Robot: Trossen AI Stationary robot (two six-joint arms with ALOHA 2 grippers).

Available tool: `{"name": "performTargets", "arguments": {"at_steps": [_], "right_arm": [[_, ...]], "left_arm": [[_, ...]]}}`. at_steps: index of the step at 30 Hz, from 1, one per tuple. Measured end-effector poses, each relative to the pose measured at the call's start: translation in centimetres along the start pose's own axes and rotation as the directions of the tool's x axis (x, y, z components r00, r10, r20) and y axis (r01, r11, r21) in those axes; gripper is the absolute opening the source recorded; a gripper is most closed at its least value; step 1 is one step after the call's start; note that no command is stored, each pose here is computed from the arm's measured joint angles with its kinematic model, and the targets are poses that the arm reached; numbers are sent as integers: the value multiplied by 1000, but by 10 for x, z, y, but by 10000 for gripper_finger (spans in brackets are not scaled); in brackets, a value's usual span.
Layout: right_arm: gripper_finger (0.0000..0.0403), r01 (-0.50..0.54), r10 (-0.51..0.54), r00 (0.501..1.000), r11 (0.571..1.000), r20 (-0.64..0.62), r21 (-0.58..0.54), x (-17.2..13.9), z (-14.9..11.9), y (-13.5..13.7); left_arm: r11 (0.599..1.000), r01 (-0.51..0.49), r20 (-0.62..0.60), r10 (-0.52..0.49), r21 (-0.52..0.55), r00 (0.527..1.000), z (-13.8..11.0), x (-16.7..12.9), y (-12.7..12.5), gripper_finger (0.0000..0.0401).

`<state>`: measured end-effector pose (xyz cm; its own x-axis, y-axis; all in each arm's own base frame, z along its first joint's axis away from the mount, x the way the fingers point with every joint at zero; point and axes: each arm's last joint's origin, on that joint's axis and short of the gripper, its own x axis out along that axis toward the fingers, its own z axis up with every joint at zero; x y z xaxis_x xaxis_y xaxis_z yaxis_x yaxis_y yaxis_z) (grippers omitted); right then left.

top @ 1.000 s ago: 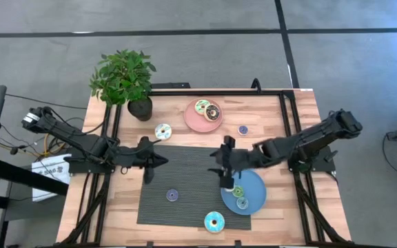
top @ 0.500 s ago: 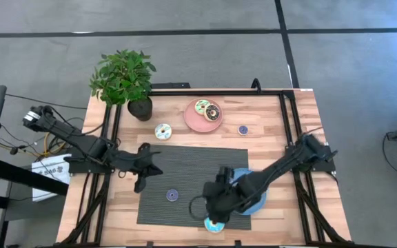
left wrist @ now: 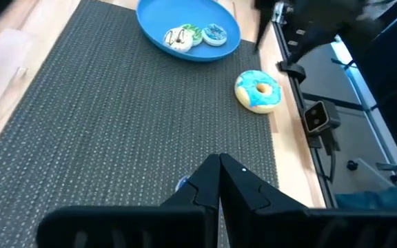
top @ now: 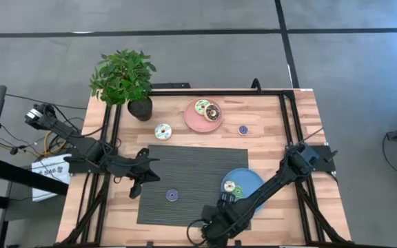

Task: Pick & Place donuts
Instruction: Put the large light blue donut on the pink plate

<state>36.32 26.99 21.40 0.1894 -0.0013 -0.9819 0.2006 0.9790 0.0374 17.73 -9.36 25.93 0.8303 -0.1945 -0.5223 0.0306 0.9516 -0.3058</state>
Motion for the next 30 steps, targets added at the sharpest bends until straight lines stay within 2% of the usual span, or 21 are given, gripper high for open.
{"name": "performTargets", "arguments": {"at_steps": [1,3,7,12,14,20,24,30], "right_arm": [[239,18,-18,1000,1000,-15,-5,3,-1,-1],[237,-11,11,1000,1000,3,12,8,7,-2],[222,-24,25,1000,999,8,-37,20,16,-4],[191,-72,69,996,995,-54,-64,33,23,-8],[178,-48,40,994,996,-97,-74,37,21,-13],[156,-69,61,994,994,-92,-87,40,25,-13],[164,-66,59,994,994,-90,-87,40,25,-13],[217,-67,58,994,991,-88,-112,40,24,-12]], "left_arm": [[1000,3,1,-3,1,1000,0,0,-1,0],[1000,5,3,-5,-3,1000,0,0,-1,0],[1000,6,7,-6,-5,1000,0,0,-1,0],[1000,15,9,-15,-8,1000,1,0,-1,0],[1000,17,11,-16,-11,1000,1,0,-2,0],[1000,15,9,-15,-13,1000,1,0,-1,0],[1000,15,10,-15,-12,1000,1,0,-1,0],[1000,10,14,-9,-11,1000,1,0,-1,0]]}}
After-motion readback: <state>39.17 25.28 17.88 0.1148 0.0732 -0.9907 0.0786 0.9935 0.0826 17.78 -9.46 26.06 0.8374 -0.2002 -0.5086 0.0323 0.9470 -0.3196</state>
